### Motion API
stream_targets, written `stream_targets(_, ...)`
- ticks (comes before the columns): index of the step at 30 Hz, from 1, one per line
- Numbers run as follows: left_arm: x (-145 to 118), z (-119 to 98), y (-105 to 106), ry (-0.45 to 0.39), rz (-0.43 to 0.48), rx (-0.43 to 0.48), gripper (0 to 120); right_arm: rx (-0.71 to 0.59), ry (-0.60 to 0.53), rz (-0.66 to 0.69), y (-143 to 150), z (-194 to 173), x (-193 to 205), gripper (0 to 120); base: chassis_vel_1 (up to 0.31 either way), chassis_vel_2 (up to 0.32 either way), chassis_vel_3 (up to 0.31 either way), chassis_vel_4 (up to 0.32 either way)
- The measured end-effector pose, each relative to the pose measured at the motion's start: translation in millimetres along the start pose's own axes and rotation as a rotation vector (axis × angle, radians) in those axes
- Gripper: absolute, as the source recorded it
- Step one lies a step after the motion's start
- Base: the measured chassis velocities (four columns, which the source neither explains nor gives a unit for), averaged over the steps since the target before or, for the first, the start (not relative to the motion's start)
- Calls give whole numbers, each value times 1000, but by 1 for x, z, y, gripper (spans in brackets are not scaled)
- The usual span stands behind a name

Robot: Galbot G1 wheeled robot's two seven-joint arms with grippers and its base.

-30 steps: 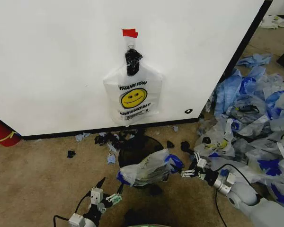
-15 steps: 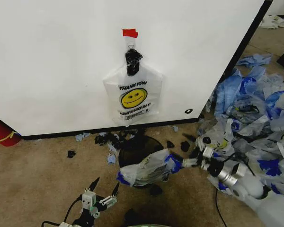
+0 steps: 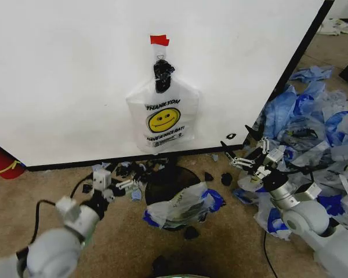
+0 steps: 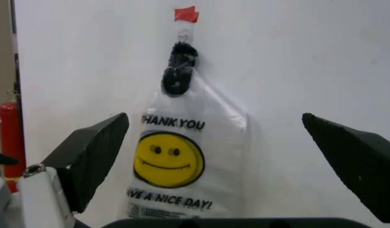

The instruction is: Pick up the garbage bag from the wall and place it over the trash bin.

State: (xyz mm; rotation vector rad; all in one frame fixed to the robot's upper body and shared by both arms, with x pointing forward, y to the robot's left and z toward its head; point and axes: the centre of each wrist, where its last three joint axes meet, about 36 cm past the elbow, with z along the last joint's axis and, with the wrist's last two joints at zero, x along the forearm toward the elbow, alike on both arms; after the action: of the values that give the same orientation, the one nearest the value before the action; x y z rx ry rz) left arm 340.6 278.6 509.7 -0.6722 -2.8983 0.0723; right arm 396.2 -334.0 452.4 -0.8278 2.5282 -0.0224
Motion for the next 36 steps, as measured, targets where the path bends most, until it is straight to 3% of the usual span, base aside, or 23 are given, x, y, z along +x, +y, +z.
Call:
stream_targets(8, -52, -7, 2, 141, 92, -2, 100, 50, -11, 78, -10, -16, 20, 100, 0, 0, 0, 0)
stream_targets(13, -83, -19, -14, 191, 146, -14, 100, 61, 7, 113, -9, -16, 36, 100, 0, 0, 0, 0)
stream_targets(17, -108, -25, -27, 275, 194, -91, 98, 74, 18, 130, -8, -18, 50, 100, 0, 0, 0, 0)
stream_targets(23, -123, -23, -40, 384, 189, -180, 97, 73, 11, 135, -5, -20, 56, 100, 0, 0, 0, 0)
stream_targets(27, -135, -16, -42, 409, 181, -205, 95, 70, 14, 134, -2, -18, 60, 100, 0, 0, 0, 0)
stream_targets(33, -157, -6, -30, 439, 145, -240, 91, 70, 17, 129, 1, -15, 65, 100, 0, 0, 0, 0)
stream_targets(36, -164, 0, -23, 454, 123, -263, 81, 72, 15, 129, 1, -15, 66, 100, 0, 0, 0, 0)
